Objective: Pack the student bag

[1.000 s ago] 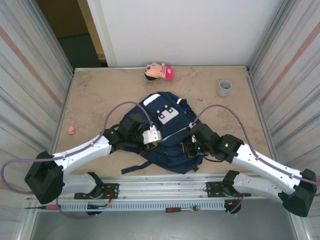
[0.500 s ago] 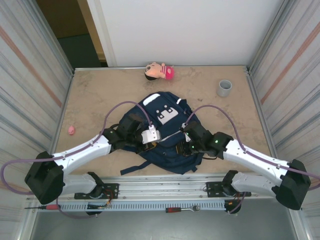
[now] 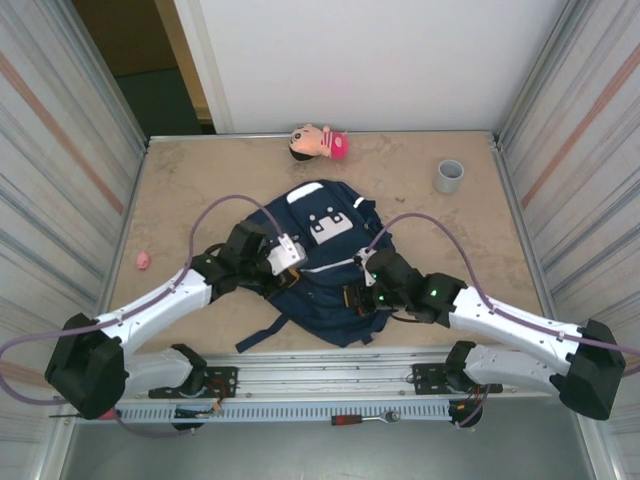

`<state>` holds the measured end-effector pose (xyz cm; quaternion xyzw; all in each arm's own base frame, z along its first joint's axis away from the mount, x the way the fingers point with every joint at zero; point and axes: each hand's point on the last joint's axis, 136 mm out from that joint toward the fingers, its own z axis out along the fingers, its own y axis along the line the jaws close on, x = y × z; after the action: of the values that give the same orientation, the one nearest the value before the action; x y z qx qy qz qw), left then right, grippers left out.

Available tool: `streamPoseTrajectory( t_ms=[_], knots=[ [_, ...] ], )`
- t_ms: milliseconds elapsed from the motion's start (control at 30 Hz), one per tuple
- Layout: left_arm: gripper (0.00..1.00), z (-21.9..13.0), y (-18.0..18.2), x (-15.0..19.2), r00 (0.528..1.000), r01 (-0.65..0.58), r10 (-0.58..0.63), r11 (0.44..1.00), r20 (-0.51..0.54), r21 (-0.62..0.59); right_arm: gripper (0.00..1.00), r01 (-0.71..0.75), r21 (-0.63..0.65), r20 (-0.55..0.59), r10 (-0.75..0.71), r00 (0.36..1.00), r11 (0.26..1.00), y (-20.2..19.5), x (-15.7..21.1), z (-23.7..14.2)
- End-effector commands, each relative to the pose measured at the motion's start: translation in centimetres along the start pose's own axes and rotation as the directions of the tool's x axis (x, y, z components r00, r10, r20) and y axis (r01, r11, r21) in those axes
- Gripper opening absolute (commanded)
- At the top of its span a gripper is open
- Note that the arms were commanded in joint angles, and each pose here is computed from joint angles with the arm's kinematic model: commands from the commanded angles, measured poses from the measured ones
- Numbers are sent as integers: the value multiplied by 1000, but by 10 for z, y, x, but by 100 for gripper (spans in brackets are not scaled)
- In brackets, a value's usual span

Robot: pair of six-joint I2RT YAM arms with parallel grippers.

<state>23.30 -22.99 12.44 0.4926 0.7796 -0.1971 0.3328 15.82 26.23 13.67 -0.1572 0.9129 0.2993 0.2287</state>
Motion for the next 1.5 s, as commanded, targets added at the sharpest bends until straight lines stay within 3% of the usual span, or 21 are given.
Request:
streamPoseTrajectory(
  t_ms=[0,133,300,533,833,967,1067,1267,1467],
  knots=[
    [5,-16,55,1,989,147,-142,966,40,-214,0,-16,-51,-39,14,999,999,22,15,14],
    [22,-23,67,1,989,147,-144,957,32,-252,0,20,-73,-43,-23,999,997,44,3,34],
    [61,-40,32,-22,993,40,-28,993,115,-108,0,53,-143,-39,-60,997,988,69,-10,48],
    [73,-53,-28,-19,944,-289,281,957,171,19,0,78,-157,-55,-88,995,984,71,-10,47],
    [68,-29,-47,-17,910,-408,393,906,135,112,0,89,-170,-66,-101,993,981,71,-9,43],
    [54,-9,-29,-7,927,-374,372,924,33,81,0,91,-175,-72,-105,992,980,71,-8,40],
    [46,-6,-29,-3,928,-373,373,922,15,102,0,85,-177,-69,-99,993,981,68,-9,38],
    [11,-12,-22,9,914,-402,404,914,-36,59,0,74,-127,-91,-86,992,989,44,-6,27],
    [9,-29,-13,21,909,-411,412,911,-64,38,0,-8,-15,-96,7,995,1000,-17,-5,3]
  ],
)
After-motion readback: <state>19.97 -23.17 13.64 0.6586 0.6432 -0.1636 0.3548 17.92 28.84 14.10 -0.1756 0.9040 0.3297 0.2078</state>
